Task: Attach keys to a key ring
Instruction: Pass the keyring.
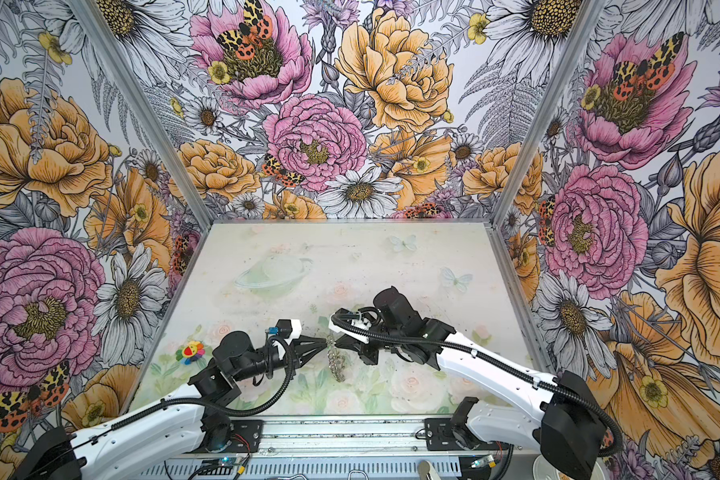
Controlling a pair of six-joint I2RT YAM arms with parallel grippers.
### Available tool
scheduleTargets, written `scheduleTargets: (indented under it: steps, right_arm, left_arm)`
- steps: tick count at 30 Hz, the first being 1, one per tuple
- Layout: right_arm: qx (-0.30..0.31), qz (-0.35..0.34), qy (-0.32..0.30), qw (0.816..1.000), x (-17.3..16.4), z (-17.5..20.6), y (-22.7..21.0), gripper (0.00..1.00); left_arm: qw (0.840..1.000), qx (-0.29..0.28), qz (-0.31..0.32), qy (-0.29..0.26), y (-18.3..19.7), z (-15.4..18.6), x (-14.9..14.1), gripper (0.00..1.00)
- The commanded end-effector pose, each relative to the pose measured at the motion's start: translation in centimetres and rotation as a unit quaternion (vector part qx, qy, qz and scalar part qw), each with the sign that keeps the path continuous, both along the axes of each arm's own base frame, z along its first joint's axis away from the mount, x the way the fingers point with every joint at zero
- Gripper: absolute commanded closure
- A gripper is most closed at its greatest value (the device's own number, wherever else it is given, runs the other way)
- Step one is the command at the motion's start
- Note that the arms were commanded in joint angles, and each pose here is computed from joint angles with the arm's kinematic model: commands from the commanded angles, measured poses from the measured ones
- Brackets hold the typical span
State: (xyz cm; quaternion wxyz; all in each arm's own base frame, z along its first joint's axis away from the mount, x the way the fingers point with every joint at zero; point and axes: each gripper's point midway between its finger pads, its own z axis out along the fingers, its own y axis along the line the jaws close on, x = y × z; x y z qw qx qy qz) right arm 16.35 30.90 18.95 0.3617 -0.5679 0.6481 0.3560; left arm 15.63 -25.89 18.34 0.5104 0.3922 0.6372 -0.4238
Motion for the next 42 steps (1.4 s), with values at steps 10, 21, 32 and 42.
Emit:
scheduleTargets:
  steps: [10, 21, 32, 42]
  right_arm:
    - [0.087, -0.037, 0.006, 0.995, 1.5, 1.5, 0.3, 1.00]
    - [0.105, -0.070, 0.027, 0.992, 2.3, 1.1, 0.5, 1.00]
    - [0.117, -0.051, 0.025, 0.992, 1.8, 1.1, 0.9, 1.00]
    - [0.170, -0.050, 0.022, 0.984, 1.8, 1.7, 1.0, 1.00]
  left_arm:
    - [0.999, 0.001, 0.021, 0.026, 0.2, -1.4, -0.5, 0.83]
    - [0.999, 0.014, -0.002, 0.029, -1.0, -1.7, -1.3, 0.83]
    - [0.999, 0.025, -0.025, 0.033, -2.2, -1.9, -1.5, 0.83]
    - [1.000, 0.008, 0.010, 0.027, -1.2, -1.1, -0.7, 0.82]
